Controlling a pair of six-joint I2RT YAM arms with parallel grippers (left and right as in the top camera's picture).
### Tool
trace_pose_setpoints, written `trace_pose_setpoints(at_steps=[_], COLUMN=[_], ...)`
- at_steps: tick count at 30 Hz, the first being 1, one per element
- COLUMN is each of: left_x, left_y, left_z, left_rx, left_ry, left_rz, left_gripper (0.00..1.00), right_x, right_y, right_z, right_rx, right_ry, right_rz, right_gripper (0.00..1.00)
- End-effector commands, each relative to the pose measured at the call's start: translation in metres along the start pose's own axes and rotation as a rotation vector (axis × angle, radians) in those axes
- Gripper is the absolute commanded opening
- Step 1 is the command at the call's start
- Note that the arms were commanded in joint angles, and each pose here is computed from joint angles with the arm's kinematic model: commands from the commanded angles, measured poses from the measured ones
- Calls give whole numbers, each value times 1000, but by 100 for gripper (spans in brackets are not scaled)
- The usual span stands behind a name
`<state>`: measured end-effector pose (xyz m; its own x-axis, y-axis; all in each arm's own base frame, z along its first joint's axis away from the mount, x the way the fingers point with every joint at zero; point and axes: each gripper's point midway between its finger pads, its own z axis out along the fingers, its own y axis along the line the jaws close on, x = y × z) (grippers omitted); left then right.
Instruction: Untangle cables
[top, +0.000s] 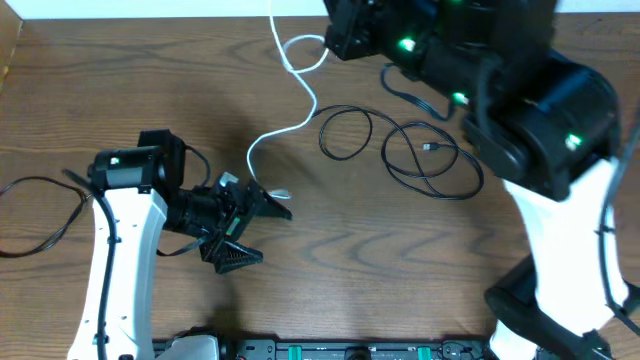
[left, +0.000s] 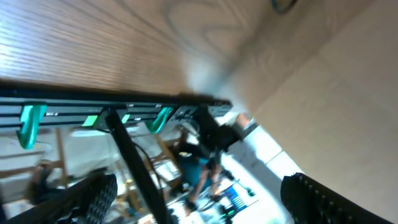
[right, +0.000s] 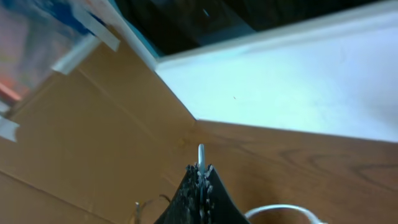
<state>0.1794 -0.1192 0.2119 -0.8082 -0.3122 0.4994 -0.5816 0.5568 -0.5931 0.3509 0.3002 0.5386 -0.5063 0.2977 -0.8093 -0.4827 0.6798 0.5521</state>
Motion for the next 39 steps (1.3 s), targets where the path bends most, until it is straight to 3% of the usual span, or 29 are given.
trace_pose_setpoints(at_steps=[1,13,24,34,39], left_x=[7,-38,-75,-88,-94], left_y=[-11,-24,17,19,22], left_z=[-1,-18,-44,-55,-62], left_rx=[32,106,6,43,64], left_ry=[12,-160,-341,-388,-416], left_rz=[203,188,-161,-217,-244], left_gripper=[89,89,89,89,89], right_x=[31,104,132,152,141], right_y=[-28,-33,31,82,102], right_z=[32,25,1,-33,-52], right_rx=[93,130,-257,-575,-683], right_ry=[99,386,589,638,596], right_rz=[10,7,15,-235,-257], right_gripper=[1,1,1,1,1])
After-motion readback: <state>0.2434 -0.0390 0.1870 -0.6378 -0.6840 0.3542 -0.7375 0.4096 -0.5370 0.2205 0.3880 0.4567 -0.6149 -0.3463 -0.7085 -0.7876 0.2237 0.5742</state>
